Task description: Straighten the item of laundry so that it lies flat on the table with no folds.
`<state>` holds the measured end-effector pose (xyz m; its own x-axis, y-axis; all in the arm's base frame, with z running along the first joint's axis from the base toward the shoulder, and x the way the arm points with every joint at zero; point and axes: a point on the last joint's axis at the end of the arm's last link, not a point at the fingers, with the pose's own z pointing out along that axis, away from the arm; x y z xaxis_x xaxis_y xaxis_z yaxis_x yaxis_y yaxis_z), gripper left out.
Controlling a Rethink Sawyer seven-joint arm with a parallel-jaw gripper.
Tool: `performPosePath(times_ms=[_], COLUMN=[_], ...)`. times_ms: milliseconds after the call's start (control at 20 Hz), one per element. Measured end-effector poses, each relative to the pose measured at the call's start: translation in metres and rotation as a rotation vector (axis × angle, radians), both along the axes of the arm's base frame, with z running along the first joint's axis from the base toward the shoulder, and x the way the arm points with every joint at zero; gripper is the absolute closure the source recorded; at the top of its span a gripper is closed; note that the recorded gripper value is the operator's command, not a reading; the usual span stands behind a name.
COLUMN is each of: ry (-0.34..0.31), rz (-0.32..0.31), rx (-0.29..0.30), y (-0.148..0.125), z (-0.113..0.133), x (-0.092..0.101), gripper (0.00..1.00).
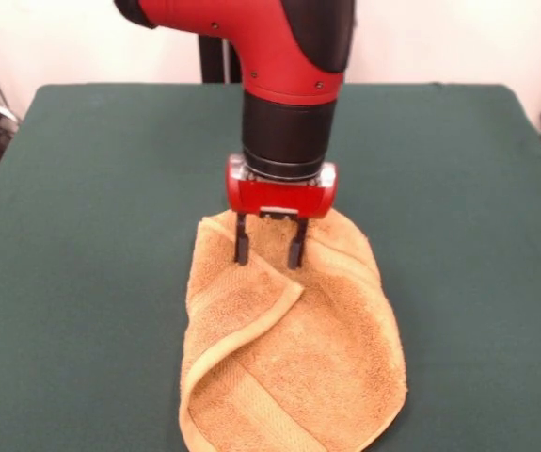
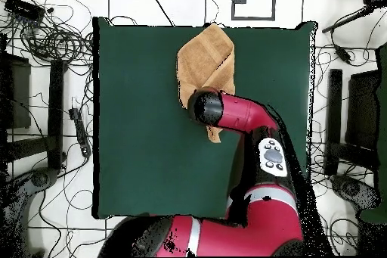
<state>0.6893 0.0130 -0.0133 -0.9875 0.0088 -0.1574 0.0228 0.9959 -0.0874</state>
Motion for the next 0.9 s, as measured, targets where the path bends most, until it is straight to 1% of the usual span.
performPosePath(times_ms=[100, 150, 300, 400, 550, 900], ry=[0.000, 0.000, 0.000, 0.000, 0.000, 0.000], rz=[0.009, 0.021, 0.040, 0.046, 0.050, 0.044], rx=[0.000, 0.000, 0.000, 0.000, 0.000, 0.000], y=[0.006, 0.015, 0.028, 0.032, 0.035, 0.030], z=[0.000, 0.000, 0.000, 0.000, 0.000, 0.000], x=[0.000, 0.000, -0.001, -0.001, -0.001, -0.001], gripper=[0.00, 0.00, 0.00, 0.00, 0.00, 0.00])
